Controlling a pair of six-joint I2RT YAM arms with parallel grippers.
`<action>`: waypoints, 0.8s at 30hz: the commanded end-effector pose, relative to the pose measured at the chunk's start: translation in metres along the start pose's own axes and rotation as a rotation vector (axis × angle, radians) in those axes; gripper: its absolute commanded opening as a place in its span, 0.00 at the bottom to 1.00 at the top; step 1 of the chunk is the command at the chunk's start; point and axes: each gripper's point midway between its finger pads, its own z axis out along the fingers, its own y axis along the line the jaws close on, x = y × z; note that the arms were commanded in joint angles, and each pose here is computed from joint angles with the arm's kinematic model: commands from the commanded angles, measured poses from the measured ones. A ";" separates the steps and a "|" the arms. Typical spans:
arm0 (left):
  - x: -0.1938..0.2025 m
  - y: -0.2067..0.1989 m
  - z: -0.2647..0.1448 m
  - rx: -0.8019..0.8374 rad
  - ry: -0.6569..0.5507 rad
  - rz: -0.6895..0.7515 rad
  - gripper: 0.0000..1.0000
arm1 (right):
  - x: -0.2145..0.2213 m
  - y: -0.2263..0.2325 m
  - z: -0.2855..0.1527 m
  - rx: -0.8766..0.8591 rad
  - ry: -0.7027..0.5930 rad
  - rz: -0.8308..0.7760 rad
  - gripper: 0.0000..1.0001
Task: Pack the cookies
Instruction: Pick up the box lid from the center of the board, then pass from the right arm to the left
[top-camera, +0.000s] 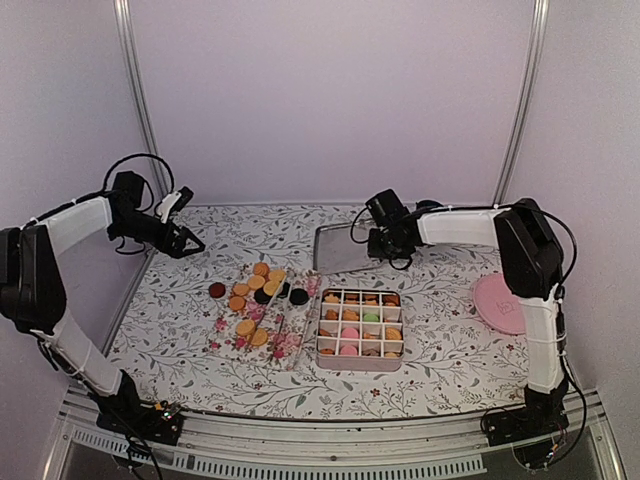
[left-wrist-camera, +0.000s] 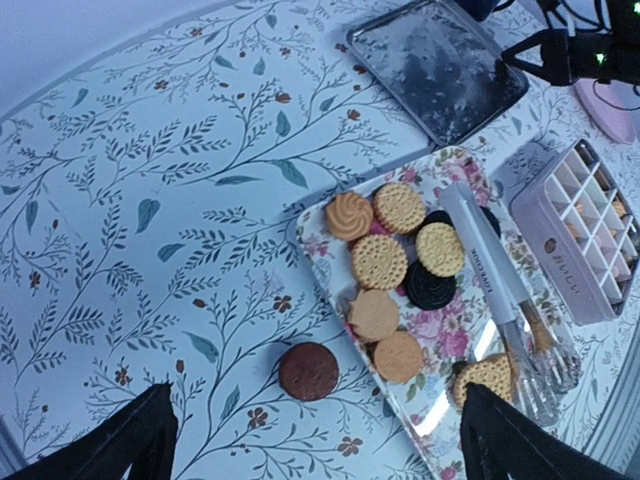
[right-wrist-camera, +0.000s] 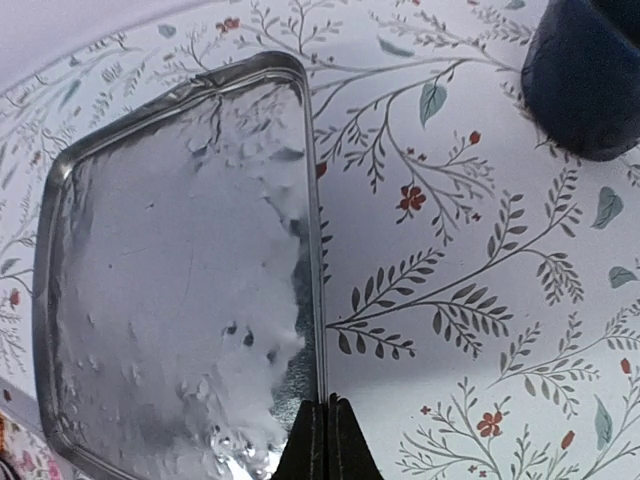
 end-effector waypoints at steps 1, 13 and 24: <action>-0.029 -0.036 0.016 0.143 -0.020 0.002 0.99 | -0.062 0.018 -0.059 -0.164 -0.205 0.133 0.00; -0.123 -0.103 0.033 0.593 -0.151 -0.159 0.99 | -0.071 0.042 -0.141 -0.419 -0.295 0.231 0.00; -0.152 -0.158 0.035 0.816 -0.158 -0.212 0.99 | -0.058 0.086 -0.200 -0.500 -0.347 0.190 0.00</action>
